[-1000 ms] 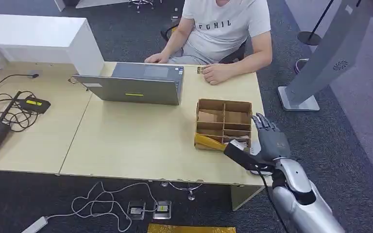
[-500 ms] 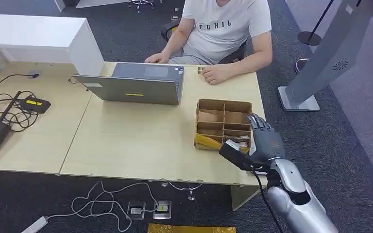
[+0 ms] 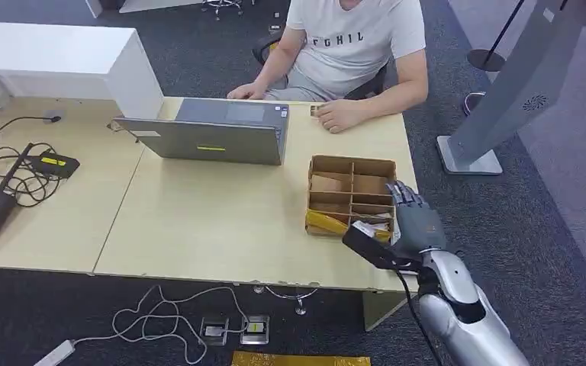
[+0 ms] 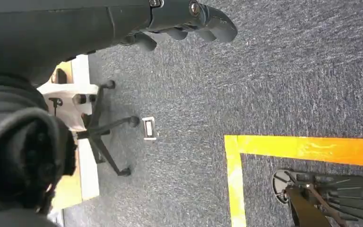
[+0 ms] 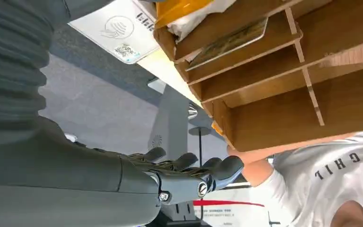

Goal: Pass the card to the sensor for recognition and then transmit it.

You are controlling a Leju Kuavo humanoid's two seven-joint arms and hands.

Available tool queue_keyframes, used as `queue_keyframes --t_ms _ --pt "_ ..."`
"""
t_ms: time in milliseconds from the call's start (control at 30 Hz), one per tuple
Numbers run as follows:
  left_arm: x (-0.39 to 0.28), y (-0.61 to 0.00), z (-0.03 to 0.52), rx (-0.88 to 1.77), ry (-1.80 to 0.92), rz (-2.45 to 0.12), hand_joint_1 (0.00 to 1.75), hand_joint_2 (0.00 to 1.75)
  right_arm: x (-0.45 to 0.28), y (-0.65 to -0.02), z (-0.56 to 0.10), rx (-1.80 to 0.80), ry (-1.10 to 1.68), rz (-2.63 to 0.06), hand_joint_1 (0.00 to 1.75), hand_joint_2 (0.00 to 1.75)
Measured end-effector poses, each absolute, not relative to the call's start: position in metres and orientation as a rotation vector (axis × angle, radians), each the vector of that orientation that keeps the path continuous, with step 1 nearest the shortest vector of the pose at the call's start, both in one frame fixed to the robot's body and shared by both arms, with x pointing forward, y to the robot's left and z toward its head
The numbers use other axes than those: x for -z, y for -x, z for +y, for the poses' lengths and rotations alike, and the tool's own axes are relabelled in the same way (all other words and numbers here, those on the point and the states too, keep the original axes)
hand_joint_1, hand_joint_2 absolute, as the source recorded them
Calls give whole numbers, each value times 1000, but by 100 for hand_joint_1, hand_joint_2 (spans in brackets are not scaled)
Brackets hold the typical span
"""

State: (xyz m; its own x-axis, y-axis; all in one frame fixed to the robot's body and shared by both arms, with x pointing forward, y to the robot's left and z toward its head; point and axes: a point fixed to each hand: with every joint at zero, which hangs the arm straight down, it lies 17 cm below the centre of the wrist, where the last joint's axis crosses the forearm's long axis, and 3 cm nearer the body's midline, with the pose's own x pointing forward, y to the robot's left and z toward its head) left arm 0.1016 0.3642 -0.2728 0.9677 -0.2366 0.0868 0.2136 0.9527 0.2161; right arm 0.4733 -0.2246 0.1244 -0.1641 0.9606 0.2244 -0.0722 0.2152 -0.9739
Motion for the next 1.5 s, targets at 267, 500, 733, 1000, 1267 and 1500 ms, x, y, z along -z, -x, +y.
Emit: queue_keyframes --t_ms 267,500,733,1000,1267,1500 --pt "273 -102 364 233 -205 -116 0 0 -119 -471 -224 -1196 927 -1367 0 175" --pt "273 -102 364 233 -206 -117 0 0 -120 -470 -217 -1201 928 -1371 0 175" --pt "273 -102 364 233 -206 -117 0 0 -118 -469 -214 -1208 926 -1365 0 175" --pt "273 -102 364 239 -206 -117 0 0 -116 -468 -211 -1221 920 -1357 0 175" --pt "273 -102 364 244 -206 -117 0 0 -114 -467 -208 -1230 925 -1345 0 175" --pt "273 -102 365 246 -206 -116 0 0 -113 -466 -207 -1227 921 -1345 0 175"
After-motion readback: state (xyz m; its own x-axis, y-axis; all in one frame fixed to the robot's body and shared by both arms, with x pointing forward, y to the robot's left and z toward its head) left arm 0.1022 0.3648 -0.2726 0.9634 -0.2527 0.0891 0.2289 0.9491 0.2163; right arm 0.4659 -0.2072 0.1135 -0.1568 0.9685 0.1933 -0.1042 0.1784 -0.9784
